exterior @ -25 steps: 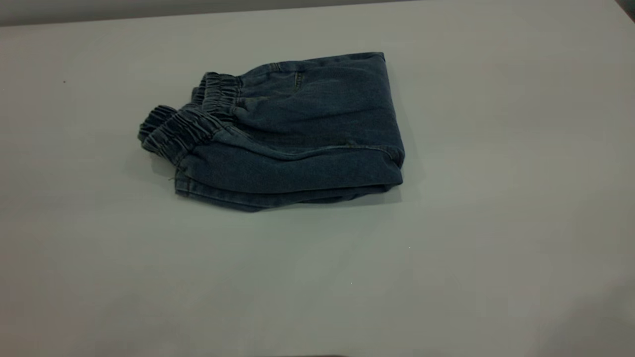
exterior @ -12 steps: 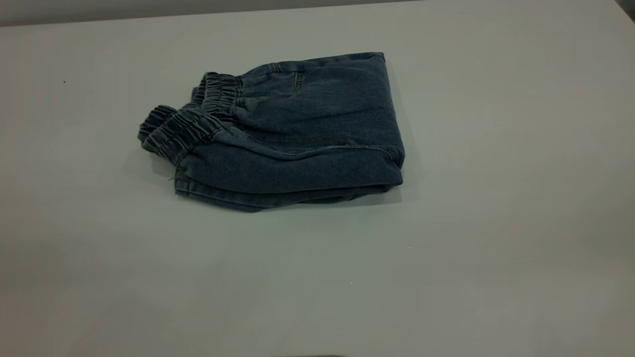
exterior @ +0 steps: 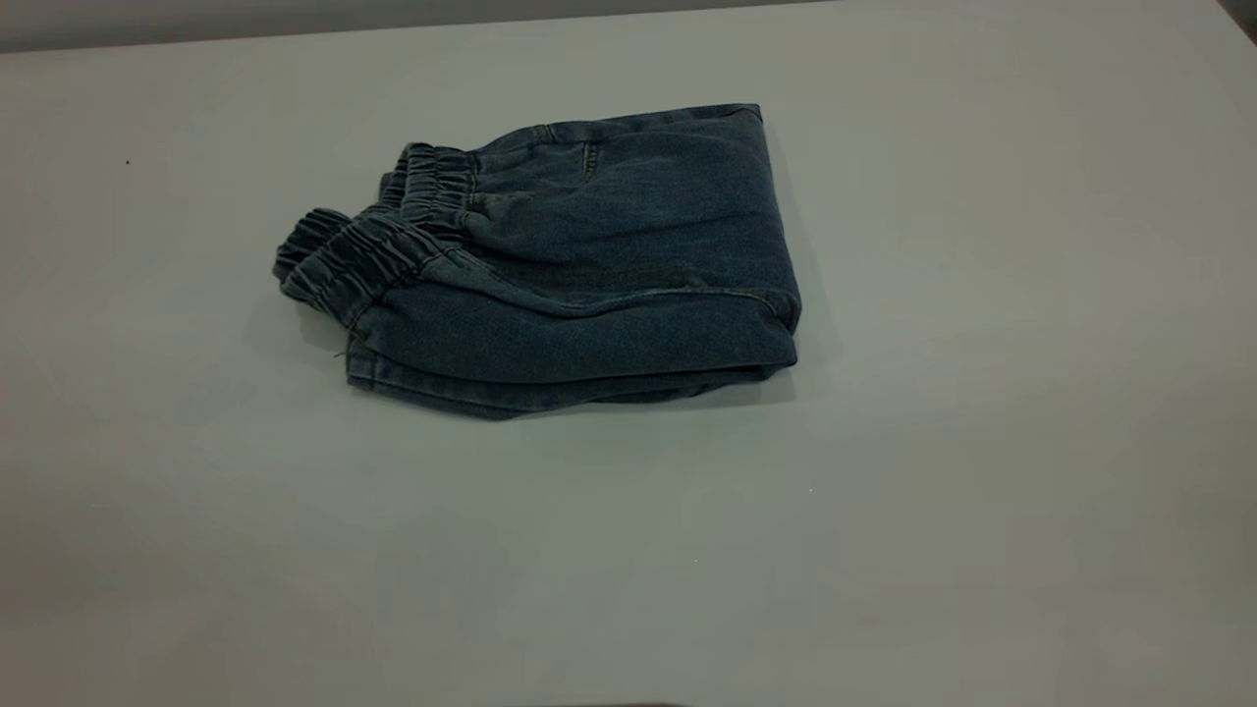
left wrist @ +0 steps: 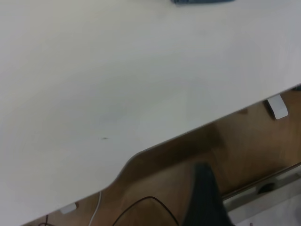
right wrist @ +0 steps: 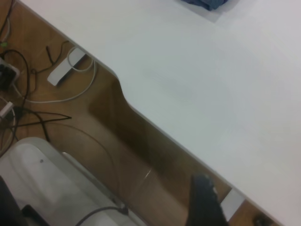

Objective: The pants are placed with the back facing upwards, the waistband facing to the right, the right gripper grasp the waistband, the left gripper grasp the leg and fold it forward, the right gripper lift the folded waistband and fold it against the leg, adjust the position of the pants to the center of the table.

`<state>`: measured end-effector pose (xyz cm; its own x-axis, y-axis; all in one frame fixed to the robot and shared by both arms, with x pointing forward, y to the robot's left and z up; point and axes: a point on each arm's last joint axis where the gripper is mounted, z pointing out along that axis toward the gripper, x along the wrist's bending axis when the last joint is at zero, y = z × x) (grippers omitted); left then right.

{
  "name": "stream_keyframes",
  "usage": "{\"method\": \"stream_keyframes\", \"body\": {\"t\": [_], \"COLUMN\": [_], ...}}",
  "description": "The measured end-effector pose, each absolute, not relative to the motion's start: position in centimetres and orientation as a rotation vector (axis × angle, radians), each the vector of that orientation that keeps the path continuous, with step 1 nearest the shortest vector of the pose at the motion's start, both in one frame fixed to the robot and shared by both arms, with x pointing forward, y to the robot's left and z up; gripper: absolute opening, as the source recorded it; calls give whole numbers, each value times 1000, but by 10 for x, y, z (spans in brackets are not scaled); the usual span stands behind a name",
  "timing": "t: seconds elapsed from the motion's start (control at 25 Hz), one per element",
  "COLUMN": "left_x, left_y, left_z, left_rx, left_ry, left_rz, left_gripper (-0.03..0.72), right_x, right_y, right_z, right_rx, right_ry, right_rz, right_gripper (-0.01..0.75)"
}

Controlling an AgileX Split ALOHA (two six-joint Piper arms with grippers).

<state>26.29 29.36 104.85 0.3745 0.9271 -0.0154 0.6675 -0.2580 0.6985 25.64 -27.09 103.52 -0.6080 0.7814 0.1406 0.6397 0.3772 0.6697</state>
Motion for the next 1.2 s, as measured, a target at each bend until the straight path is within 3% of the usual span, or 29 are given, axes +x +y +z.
{"method": "stream_keyframes", "body": {"t": [0.76, 1.2], "left_x": [267, 268], "left_y": [293, 300], "left_z": [1043, 1043], "left_rx": [2019, 1870], "left_ry": [1351, 1605], "left_rz": [578, 684], "left_gripper": [443, 443], "right_x": [257, 260], "right_y": [-272, -284], "right_z": [1035, 1037], "right_rx": [1288, 1724], "right_ry": [2418, 1885], "right_rz": [1036, 948], "right_gripper": [373, 373]}}
